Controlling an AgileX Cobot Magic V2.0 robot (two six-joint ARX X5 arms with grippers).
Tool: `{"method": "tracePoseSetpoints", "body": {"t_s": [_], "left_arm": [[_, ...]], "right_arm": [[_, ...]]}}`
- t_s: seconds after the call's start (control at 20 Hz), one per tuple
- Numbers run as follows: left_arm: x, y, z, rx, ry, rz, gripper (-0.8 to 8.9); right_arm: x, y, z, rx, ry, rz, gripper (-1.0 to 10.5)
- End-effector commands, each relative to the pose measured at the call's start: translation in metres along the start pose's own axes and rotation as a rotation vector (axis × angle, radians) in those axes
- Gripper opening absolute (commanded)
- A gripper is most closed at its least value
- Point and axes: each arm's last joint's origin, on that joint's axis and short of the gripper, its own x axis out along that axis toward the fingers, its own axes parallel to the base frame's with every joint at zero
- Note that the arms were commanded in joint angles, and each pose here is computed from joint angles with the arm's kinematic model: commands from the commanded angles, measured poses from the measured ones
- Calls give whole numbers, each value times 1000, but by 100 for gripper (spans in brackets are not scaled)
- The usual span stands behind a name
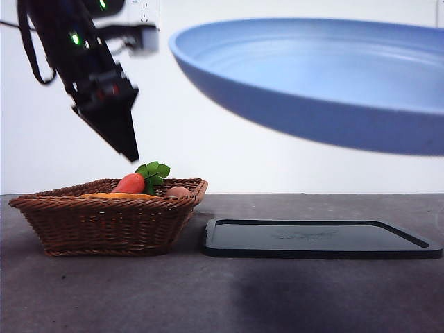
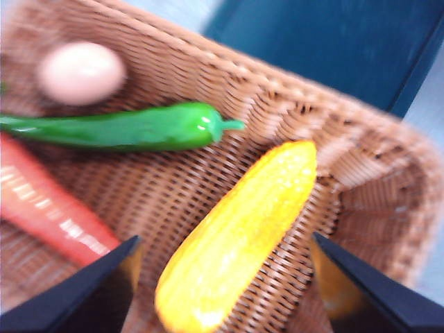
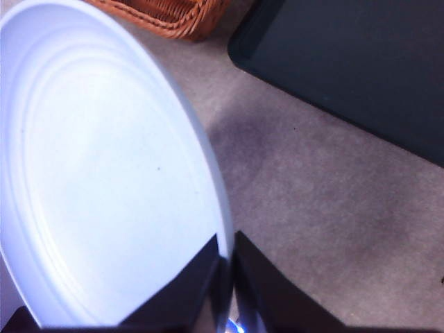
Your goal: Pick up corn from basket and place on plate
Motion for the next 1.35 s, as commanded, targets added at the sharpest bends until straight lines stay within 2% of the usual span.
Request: {"method": "tracePoseSetpoints", "body": {"t_s": [0.05, 0.7, 0.8, 0.9, 0.95, 1.15, 1.35], "left_arm": [[18, 1, 7, 78, 20, 1, 392], [82, 0, -4, 75, 120, -68, 389], [82, -1, -3, 59, 119, -68, 325], [82, -1, -3, 31, 126, -72, 222], [82, -2, -3, 23, 126, -71, 201], [68, 3, 6, -33, 121, -63, 180], [16, 22, 36, -158, 19, 18, 180]], "right_arm": [[-7, 4, 2, -28, -33, 11, 1], [-8, 5, -1, -19, -18, 10, 1], [-8, 5, 0, -20, -20, 10, 1], [-8, 5, 0, -24, -27, 10, 1], [-8, 5, 1, -27, -33, 11, 1], [-8, 5, 1, -14, -34, 11, 1], [-4, 2, 4, 31, -22, -5, 1]]}}
